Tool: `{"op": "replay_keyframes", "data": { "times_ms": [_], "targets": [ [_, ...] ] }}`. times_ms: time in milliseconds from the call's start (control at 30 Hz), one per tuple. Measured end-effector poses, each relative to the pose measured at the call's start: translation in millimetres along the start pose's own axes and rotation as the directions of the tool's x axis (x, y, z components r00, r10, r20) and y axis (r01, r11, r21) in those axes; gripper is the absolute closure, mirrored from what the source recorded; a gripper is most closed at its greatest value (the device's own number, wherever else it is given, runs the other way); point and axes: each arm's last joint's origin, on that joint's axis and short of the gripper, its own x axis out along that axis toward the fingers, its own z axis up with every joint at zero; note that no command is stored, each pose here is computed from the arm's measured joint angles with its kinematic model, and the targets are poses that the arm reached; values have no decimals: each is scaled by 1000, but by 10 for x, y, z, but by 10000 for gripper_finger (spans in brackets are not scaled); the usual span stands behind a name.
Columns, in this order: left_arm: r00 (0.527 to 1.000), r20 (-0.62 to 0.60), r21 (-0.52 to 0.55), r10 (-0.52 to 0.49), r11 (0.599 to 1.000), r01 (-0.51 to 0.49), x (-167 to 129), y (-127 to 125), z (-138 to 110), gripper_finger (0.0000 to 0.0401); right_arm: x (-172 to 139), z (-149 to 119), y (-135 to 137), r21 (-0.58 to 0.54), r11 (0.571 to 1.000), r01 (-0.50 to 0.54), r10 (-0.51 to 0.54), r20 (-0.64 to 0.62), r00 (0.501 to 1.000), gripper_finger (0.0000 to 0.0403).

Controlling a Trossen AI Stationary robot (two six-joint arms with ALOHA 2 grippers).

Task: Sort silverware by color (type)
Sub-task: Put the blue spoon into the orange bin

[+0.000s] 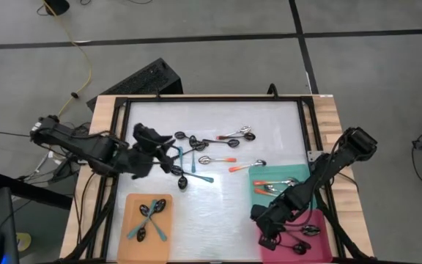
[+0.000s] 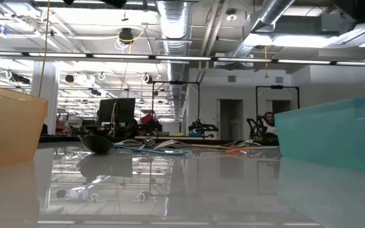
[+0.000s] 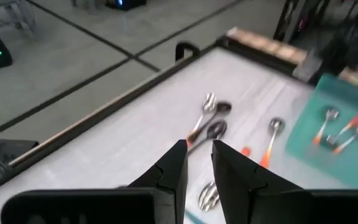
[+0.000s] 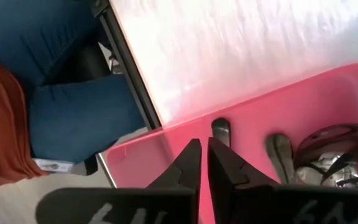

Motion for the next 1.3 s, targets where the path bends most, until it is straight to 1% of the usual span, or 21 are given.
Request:
{"op": "replay_keyframes", "data": {
  "times_ms": [133, 200, 267, 333, 400, 467, 500, 633, 767, 867, 1033, 1100, 1167, 1300],
  "targets": [
    [997, -71, 58, 11, 998, -7, 180, -152, -118, 336, -5, 15, -4, -12, 1000, -2, 2, 3, 1000, 366],
    [993, -115, 125, 4, 992, 11, 261, -227, -184, 337, -6, 18, -5, -26, 1000, -1, 1, 4, 1000, 366],
    [986, -169, 208, -14, 977, 49, 332, -301, -253, 337, -6, 20, -6, -40, 999, -1, 1, 5, 1000, 366],
    [973, -226, 265, -48, 958, 109, 405, -379, -316, 337, -5, 17, -5, -50, 999, -1, 2, 5, 1000, 366],
    [953, -285, 319, -101, 928, 194, 482, -460, -366, 337, -6, 19, -4, -61, 998, -2, 2, 5, 1000, 366],
    [923, -356, 377, -144, 882, 283, 575, -518, -422, 337, -9, 34, -8, -66, 998, -3, 4, 8, 1000, 366],
    [909, -389, 401, -150, 861, 313, 630, -534, -452, 337, -10, 38, -10, -67, 998, -3, 4, 9, 1000, 366],
    [865, -485, 477, -133, 788, 389, 867, -556, -558, 337, -20, 78, -14, -76, 997, -12, 13, 22, 1000, 366],
    [842, -534, 562, -77, 711, 422, 1103, -557, -667, 333, -23, 92, 15, -96, 995, -39, 42, 35, 999, 366],
    [797, -600, 568, -75, 661, 490, 1258, -559, -759, 323, -26, 100, 35, -127, 990, -57, 63, 43, 997, 366],
    [707, -700, 517, -99, 612, 598, 1480, -565, -910, 302, -27, 108, 65, -158, 984, -83, 92, 54, 994, 366],
    [675, -730, 497, -105, 597, 630, 1552, -559, -962, 296, -24, 108, 64, -159, 984, -82, 91, 54, 994, 366],
    [653, -751, 485, -98, 588, 647, 1624, -548, -1011, 293, -22, 109, 63, -162, 983, -80, 90, 55, 994, 366],
    [628, -774, 474, -82, 583, 660, 1746, -520, -1083, 293, -21, 117, 62, -174, 982, -67, 82, 80, 993, 366]
  ]
}}
